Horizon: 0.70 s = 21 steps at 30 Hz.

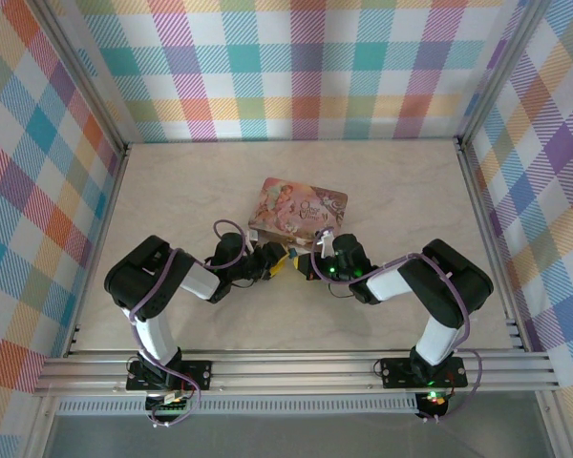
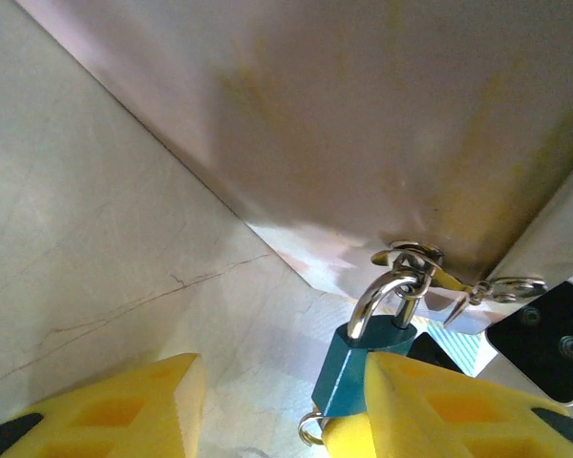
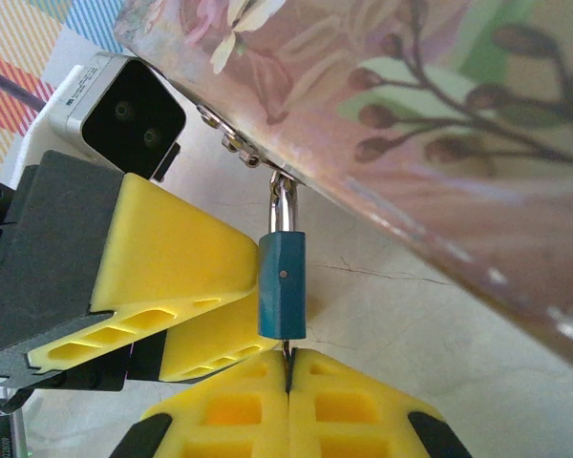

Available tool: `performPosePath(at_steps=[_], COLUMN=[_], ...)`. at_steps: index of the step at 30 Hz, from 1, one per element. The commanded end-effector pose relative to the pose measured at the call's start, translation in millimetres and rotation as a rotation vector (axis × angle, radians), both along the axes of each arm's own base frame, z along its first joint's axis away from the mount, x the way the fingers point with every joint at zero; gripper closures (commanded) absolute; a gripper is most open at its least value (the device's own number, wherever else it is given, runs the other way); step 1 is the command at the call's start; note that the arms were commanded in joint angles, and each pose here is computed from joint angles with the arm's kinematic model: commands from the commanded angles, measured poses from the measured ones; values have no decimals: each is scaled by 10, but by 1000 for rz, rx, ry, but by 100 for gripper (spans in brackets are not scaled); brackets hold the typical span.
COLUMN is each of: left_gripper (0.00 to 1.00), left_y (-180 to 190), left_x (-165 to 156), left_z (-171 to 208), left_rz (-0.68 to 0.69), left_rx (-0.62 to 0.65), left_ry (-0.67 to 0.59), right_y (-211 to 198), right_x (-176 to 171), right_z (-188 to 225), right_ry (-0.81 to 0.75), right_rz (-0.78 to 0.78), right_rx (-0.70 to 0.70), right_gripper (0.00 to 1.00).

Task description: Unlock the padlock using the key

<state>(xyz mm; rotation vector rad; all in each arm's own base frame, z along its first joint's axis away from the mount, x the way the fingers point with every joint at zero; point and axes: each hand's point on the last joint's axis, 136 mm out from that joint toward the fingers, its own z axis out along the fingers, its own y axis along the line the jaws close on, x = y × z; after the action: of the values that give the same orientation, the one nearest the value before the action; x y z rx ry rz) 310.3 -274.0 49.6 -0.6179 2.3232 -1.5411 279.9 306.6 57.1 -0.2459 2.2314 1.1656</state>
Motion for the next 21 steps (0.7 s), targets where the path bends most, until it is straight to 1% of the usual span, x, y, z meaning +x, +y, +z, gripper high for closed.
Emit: performPosePath(at_steps=[1, 10, 21], left_gripper=[52, 51, 54], left_y=[-24, -108, -186], left_x=[121, 171, 171], left_z=[169, 245, 240], left_rz=[31, 31, 16], left_rx=[-53, -73, -84], left_ry=[-56, -76, -72], right_y=[135, 152, 199], right_x=[14, 9, 11], right_z=[237, 265, 319], right_ry=[-33, -26, 10], right_rz=[40, 42, 44], right_rx=[61, 73, 108], right_gripper=[100, 100, 100])
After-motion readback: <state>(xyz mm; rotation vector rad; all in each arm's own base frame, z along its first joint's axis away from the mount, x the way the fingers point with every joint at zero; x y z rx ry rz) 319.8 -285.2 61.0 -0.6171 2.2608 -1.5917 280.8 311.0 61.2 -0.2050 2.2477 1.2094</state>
